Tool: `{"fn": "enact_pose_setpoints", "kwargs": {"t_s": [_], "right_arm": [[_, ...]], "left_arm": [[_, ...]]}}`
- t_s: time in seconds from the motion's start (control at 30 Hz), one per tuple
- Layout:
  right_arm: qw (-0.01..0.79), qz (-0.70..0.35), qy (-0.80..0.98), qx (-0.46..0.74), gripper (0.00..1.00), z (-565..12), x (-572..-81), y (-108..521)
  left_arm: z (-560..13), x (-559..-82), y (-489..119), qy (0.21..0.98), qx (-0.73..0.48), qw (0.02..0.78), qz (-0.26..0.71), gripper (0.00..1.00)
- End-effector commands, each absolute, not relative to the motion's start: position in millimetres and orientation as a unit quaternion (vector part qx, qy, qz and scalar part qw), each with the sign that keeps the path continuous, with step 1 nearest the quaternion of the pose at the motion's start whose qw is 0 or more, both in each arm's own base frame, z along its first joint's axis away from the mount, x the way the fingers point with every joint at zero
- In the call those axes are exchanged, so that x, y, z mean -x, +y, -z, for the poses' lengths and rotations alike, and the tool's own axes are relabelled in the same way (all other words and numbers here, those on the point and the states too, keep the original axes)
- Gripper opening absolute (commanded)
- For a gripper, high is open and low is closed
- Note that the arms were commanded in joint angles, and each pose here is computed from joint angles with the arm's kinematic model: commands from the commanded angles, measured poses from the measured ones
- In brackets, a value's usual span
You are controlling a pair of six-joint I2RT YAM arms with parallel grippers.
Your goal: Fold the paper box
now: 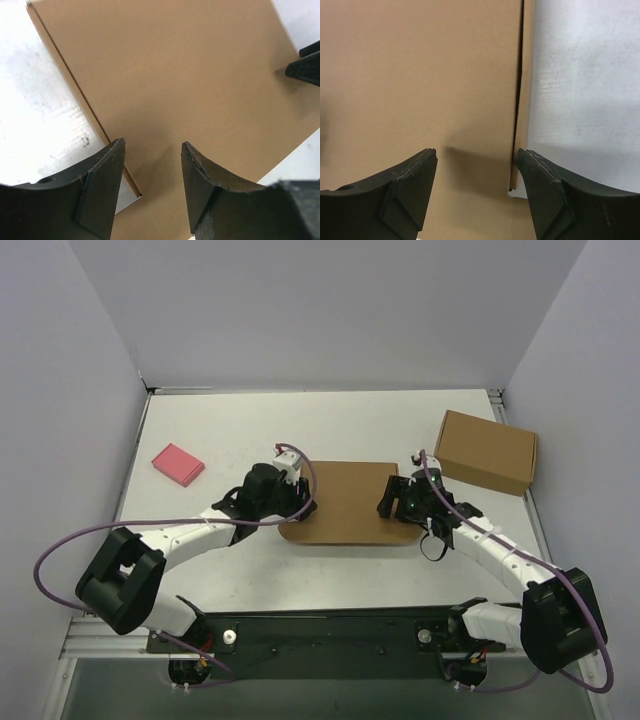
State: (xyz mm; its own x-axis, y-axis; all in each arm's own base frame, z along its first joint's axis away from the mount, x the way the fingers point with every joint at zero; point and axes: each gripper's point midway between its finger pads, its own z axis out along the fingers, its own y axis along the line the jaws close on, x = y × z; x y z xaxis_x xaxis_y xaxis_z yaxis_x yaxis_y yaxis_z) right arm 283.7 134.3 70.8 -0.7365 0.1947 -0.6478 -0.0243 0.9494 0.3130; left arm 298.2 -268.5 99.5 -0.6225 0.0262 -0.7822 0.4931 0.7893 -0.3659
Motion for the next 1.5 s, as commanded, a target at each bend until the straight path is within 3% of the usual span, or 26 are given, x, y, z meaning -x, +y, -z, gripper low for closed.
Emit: {"fn": "enact_pose_setpoints", "kwargs": {"t_s": [0.0,0.27,0.43,0.6,0.93,1.23,1.47], "right_arm": [[0.398,-0.177,0.899,-0.04,0.69,-128,-298,140],[0.368,-0.19,0.909,-0.038,0.77,-124,-299,125],[0.333,-0.211,0.919,0.021,0.82,-106,-267,133],[0.383,-0.102,0.897,0.199,0.84,-119,-230,146],[0.442,0.054,0.783,0.434,0.91,-120,-213,195],[0.447,0.159,0.719,0.508,0.93,-96,-229,231],[0.395,0.229,0.678,0.575,0.91,-64,-241,243]], "left_arm": [[-174,-322,-271,0.816,-0.157,0.476,0.287,0.59],[-156,-320,-242,0.835,-0.115,0.458,0.282,0.73],[-129,-298,-233,0.851,-0.11,0.425,0.29,0.79],[-140,-291,-214,0.852,-0.077,0.413,0.312,0.82],[-209,-296,-162,0.829,-0.046,0.438,0.343,0.84],[-219,-298,-131,0.842,-0.077,0.459,0.274,0.86],[-214,-299,-129,0.841,-0.076,0.464,0.268,0.86]]}}
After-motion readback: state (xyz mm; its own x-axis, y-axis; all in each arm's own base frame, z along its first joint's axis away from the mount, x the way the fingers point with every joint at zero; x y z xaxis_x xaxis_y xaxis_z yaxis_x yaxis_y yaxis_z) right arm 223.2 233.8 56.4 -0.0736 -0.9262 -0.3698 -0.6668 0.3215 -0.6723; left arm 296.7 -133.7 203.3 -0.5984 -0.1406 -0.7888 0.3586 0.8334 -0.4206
